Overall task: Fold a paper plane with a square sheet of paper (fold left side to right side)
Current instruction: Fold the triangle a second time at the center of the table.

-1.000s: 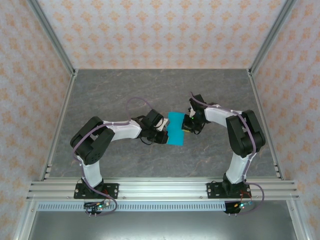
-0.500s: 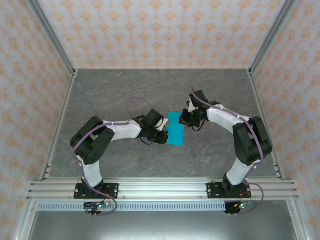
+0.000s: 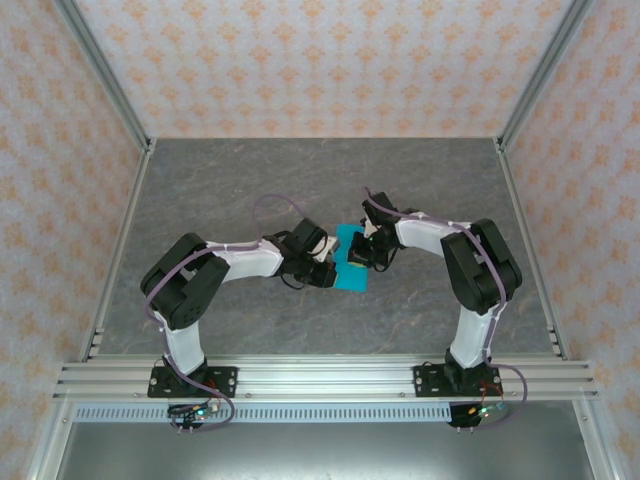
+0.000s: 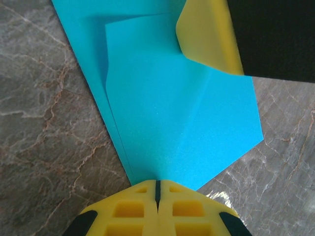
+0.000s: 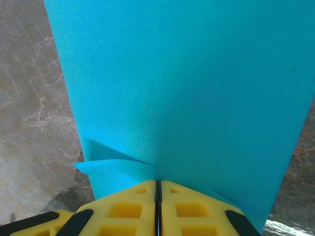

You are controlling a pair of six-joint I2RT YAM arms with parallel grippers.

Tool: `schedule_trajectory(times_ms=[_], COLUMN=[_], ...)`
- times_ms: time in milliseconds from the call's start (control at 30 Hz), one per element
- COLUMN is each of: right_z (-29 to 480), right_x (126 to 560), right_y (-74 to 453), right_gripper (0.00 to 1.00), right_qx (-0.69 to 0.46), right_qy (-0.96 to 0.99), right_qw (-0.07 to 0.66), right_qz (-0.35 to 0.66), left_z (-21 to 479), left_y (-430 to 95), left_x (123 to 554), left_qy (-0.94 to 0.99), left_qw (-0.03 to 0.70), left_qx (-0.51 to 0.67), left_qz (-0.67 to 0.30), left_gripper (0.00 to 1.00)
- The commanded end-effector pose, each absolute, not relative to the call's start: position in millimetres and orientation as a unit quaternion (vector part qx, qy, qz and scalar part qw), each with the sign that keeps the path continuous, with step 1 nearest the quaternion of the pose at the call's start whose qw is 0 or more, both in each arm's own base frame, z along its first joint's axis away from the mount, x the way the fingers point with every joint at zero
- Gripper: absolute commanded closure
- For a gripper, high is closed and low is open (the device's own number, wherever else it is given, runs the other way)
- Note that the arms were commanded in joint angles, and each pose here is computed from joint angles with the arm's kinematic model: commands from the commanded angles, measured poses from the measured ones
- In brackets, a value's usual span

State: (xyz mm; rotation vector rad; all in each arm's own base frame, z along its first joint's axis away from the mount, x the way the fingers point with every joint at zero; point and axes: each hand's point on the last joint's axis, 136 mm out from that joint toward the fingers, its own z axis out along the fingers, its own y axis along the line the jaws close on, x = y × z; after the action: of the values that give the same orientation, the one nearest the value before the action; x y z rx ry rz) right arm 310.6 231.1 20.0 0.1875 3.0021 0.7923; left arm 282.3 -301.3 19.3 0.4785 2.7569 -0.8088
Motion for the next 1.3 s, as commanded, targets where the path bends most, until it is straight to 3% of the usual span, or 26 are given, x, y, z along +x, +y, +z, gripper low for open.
schedule_trajectory(times_ms=[0,200,1000,1267], right_z=[1.3,3.5,3.1,1.2], right_x=[300.6,301.8,298.7,297.3], right_y=[211.8,213.0,211.9,209.3], right_gripper=[0.89,0.89,0.89,0.89], right_qx=[0.066,0.064,0.061,0.059], right_qy=[0.978,0.978,0.978,0.98], right_qw=[-0.007,-0.006,-0.011,-0.014], right_qz=[0.199,0.199,0.198,0.189], left_z=[34.9,55.6,25.6,9.3], left_y=[-305.5,-325.7,-338.6,-317.7], left_x=[285.8,290.0,308.6,288.5], left_qy=[0.94,0.924,0.93,0.942], left_qw=[0.118,0.113,0.104,0.08], left_qx=[0.161,0.184,0.169,0.169], left_qz=[-0.278,-0.315,-0.309,-0.279], left_gripper=[0.99,0.99,1.0,1.0])
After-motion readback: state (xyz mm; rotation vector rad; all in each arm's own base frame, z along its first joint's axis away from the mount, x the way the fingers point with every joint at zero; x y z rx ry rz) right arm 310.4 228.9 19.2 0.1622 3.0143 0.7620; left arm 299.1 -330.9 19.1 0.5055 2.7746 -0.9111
